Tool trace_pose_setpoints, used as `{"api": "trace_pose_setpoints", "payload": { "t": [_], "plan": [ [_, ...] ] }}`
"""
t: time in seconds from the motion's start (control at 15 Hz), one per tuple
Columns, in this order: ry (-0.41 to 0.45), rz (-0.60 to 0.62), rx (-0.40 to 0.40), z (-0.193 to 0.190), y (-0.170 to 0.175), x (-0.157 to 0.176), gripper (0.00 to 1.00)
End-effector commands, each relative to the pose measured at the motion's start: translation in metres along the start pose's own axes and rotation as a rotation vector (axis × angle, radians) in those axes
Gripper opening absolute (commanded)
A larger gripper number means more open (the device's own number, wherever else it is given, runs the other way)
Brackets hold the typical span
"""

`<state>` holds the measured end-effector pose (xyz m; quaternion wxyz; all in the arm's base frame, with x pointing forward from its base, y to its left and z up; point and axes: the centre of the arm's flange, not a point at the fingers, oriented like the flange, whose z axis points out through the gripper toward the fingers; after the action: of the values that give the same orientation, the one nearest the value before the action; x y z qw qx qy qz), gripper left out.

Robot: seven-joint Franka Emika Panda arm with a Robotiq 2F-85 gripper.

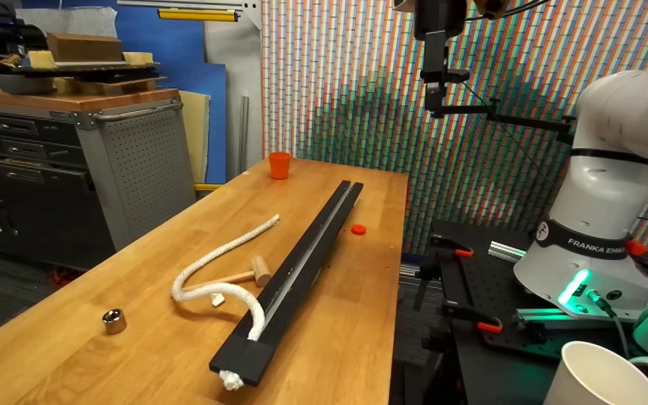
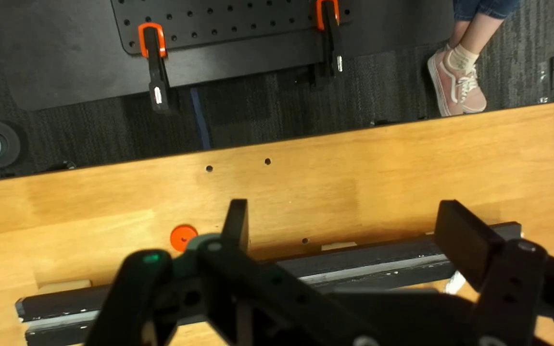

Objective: Lay the white rope on top of the black wooden object

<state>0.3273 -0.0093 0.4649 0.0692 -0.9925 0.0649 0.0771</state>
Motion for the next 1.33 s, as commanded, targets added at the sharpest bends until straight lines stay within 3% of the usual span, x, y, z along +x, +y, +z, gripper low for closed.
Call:
{"api": "trace_pose_setpoints", "payload": {
  "t": [0.0,0.87,1.27],
  "plan": [
    [0.021,0.021,-0.016,0.011,-0.008,0.042,1.0],
    [0.011,0.065,-0.063,0.099,-0.026,0.17,1.0],
    [0.109,0.086,-0.055,0.136,-0.051,0.215,1.0]
  ]
}}
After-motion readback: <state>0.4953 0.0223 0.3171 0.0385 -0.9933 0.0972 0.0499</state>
